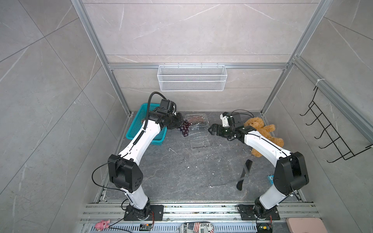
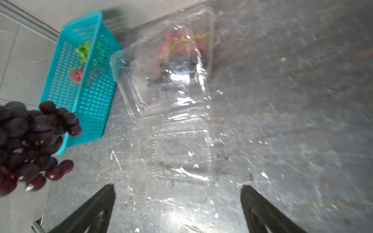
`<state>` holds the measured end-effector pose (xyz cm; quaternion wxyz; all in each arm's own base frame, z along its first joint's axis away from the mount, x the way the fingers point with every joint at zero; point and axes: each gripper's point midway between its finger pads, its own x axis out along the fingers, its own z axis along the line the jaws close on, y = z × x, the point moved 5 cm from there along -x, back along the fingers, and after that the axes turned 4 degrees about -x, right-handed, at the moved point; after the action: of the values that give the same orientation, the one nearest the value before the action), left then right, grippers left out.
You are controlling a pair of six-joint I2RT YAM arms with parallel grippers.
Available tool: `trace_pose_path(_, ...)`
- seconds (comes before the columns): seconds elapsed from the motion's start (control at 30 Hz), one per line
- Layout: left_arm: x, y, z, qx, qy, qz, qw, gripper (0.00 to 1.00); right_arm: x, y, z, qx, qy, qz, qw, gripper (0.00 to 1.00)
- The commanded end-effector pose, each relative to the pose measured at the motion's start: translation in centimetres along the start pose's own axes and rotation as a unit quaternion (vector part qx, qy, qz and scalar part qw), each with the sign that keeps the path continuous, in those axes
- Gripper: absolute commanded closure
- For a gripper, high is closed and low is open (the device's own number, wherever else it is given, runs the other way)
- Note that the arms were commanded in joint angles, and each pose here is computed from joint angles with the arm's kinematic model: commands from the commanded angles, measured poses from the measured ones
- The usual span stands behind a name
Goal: Pack grapes into containers
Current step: Pick up the grape from the basket, then place the grape into the packing box.
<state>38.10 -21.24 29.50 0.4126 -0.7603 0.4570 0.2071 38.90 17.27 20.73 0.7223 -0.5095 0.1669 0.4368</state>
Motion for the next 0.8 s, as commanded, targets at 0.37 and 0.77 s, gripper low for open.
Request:
trace_pose_path(0.37, 9.9, 3.1, -5.5, 0.035, 0.041, 0.042, 0.998, 0.89, -2.1, 2.0, -2.7, 0.023, 0.015, -0.007, 1.000, 0.00)
trace_pose_path(0.77, 13.6, 4.3, -3.5, 0.041, 0.012, 0.071, 0.997, 0.89, -0.7, 2.4, -3.5, 0.037, 0.012, 0.003, 0.999, 0.01)
